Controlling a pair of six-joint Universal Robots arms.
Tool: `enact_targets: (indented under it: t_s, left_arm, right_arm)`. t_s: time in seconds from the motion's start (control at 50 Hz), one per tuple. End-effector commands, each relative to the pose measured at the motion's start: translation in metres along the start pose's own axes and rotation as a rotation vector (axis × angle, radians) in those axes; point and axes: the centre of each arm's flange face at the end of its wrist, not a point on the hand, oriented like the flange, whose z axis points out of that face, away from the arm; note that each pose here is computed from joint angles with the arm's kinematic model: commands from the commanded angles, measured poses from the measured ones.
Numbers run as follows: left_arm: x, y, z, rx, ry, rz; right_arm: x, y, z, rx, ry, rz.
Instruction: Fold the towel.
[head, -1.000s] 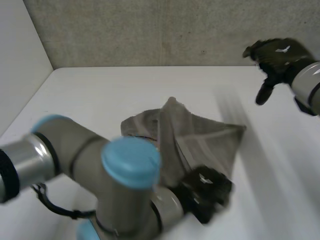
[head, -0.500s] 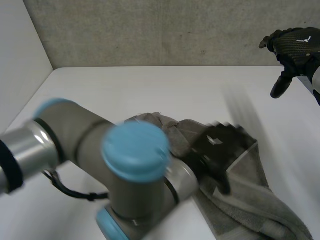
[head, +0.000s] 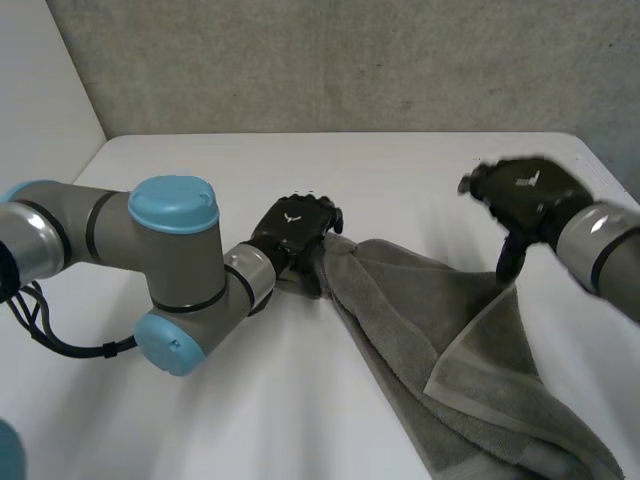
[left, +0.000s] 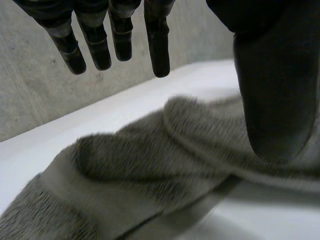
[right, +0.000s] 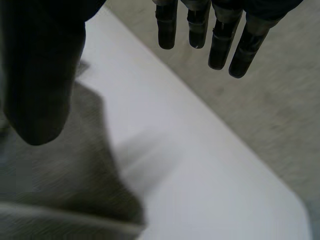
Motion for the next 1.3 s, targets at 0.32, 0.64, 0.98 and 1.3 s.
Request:
enact_targets:
  t_s: [0.32, 0.64, 0.98, 1.3]
  left_arm:
    - [-0.012, 0.029, 0.026, 0.032, 0.072, 0.176]
    - [-0.017, 0.030, 0.041, 0.075, 0.064, 0.188]
    - [-0.042, 0.023, 0.037, 0.070, 0.003, 0.172]
    - [-0.042, 0.030, 0.038, 0.062, 0.003, 0.175]
  right_arm:
    - [-0.093, 0.083, -0.049, -0.160, -0.270, -0.068]
    - [-0.103, 0.105, -0.053, -0.149, -0.288, -0.209]
    - [-0.014, 0.052, 0.043, 0.117, 0.209, -0.178]
    - [-0.012, 0.085, 0.061, -0.092, 0.193, -0.107]
